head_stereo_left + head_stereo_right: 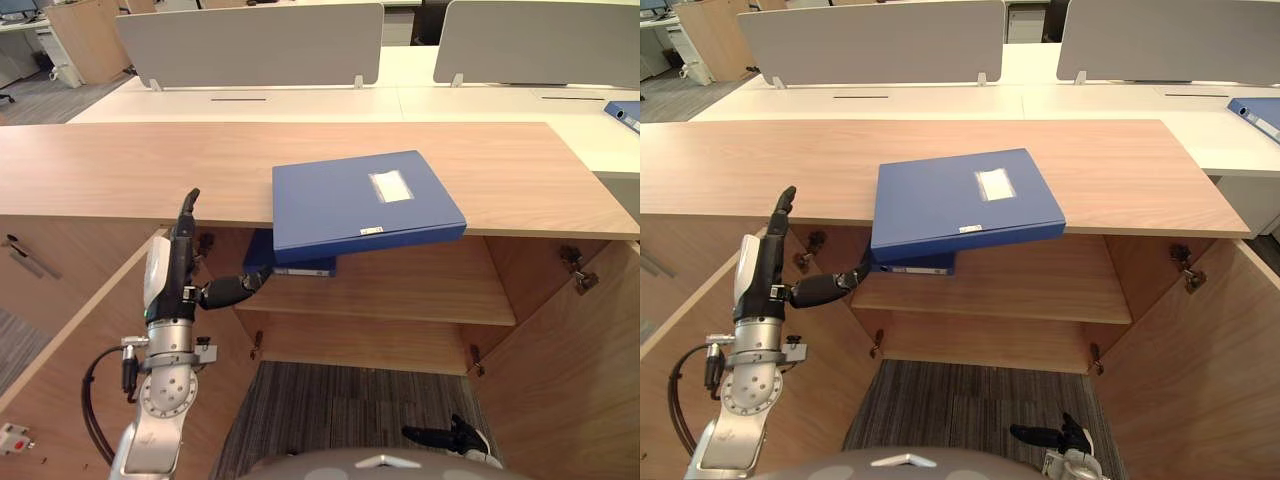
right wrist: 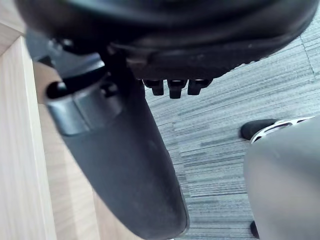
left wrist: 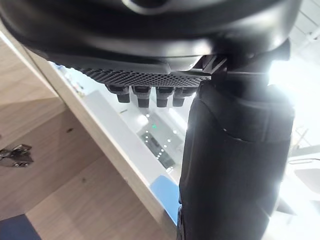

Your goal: Walk over to the cabinet, pick up the folder, carry it to the office cabinet, place the folder inside the office cabinet, then close the office cabinet door

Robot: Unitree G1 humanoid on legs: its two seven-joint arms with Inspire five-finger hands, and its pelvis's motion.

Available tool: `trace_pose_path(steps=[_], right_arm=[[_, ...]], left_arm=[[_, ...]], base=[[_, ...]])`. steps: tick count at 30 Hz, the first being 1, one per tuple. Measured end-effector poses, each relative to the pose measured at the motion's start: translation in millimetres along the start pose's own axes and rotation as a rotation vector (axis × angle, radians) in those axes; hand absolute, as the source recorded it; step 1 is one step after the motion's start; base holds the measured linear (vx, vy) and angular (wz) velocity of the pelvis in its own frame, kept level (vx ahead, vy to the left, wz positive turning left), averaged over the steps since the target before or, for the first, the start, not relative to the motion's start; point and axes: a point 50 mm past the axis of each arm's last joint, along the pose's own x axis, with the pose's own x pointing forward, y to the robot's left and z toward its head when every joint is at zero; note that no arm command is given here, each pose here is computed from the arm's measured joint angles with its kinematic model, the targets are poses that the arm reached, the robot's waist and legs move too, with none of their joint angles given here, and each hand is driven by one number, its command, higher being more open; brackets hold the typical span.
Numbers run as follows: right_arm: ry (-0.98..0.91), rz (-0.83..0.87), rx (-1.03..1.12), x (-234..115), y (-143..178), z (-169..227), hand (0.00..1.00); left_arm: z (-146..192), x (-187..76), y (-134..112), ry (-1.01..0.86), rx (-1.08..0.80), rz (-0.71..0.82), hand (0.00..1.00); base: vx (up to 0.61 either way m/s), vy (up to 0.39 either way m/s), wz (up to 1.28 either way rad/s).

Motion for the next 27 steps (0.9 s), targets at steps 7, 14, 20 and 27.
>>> trace_pose_path(steps=[7, 14, 20, 27], right_arm=[[0.046, -0.015, -0.029, -0.5, -7.0, -10.9, 1.00], [0.079, -0.038, -0.039, -2.6, -16.6, -20.8, 1.00], [0.097, -0.045, -0.040, -4.2, -19.5, -26.8, 1.00], [0.099, -0.043, -0.039, -4.2, -18.9, -27.1, 1.00]], left_arm=[[26.0, 2.8, -6.0, -0.145, 0.023, -0.065, 1.00], [46.8, 3.7, -15.4, -0.286, 0.038, -0.155, 1.00], [55.1, 4.1, -25.8, -0.344, 0.044, -0.218, 1.00], [52.1, 3.5, -35.3, -0.378, 0.153, -0.289, 1.00]], base=[[-0.01, 0.000, -0.01], [-0.05, -0.006, -0.07], [-0.01, -0.026, -0.06], [0.00, -0.002, -0.01]])
